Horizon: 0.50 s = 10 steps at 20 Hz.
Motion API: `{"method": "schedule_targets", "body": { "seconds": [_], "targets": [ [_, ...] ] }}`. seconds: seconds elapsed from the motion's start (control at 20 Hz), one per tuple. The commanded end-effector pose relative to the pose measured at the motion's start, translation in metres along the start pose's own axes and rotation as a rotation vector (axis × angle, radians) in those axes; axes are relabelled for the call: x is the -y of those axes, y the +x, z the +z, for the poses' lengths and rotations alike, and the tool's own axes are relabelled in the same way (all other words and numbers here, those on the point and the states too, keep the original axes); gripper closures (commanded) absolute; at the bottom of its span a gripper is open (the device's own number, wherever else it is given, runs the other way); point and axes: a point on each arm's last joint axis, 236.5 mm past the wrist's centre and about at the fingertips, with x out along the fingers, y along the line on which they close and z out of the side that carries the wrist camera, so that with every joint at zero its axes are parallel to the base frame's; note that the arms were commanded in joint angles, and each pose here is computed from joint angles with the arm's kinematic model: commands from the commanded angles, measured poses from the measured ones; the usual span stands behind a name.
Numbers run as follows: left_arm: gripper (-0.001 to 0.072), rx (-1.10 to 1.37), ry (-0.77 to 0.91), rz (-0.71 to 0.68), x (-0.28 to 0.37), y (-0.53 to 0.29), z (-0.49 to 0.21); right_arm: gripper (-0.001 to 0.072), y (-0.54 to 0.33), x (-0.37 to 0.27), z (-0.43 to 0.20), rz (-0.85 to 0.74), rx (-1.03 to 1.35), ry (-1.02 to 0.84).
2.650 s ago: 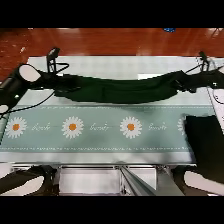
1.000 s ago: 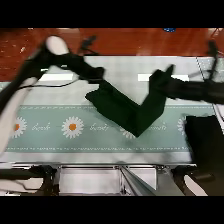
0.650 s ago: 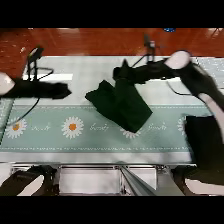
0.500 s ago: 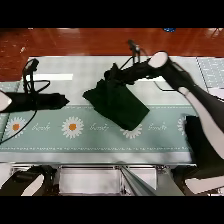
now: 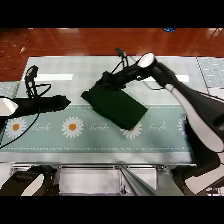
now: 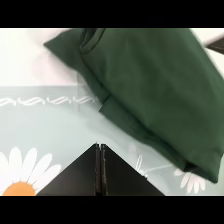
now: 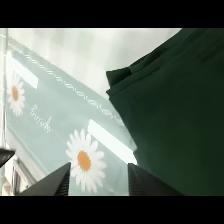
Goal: Fold the shirts.
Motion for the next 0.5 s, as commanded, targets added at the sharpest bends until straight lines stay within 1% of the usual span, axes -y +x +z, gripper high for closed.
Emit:
{"method": "schedule_targets", "body": {
  "seconds": [0.0,0.05,0.15,0.2,0.25,0.3,0.35,0.45],
  "targets": [
    [0.0689,0.036,-0.022,-0.018,0.004,0.001,0.011,0.0305,-0.091,0.011,-0.010,-0.150,-0.014,-0.055],
    [0.0688,0.039,-0.019,-0.022,0.006,-0.001,0.013,0.0305,-0.131,0.028,-0.012,-0.302,0.030,-0.072],
    [0.0689,0.045,-0.016,-0.025,0.008,-0.002,0.016,0.0305,-0.223,0.080,-0.030,-0.688,0.171,-0.030],
    [0.0689,0.042,-0.016,-0.025,0.008,-0.002,0.015,0.0304,-0.259,0.104,-0.047,-0.836,0.252,0.029],
    [0.0689,0.033,-0.015,-0.026,0.009,-0.002,0.013,0.0304,-0.282,0.125,-0.069,-0.919,0.334,0.100],
    [0.0689,0.023,-0.014,-0.028,0.009,-0.002,0.010,0.0304,-0.285,0.143,-0.094,-0.924,0.409,0.184],
    [0.0689,0.016,-0.011,-0.029,0.010,-0.002,0.009,0.0304,-0.273,0.158,-0.117,-0.873,0.458,0.267],
    [0.0689,0.012,-0.009,-0.032,0.011,-0.001,0.008,0.0303,-0.220,0.180,-0.158,-0.689,0.502,0.428]
  ]
}}
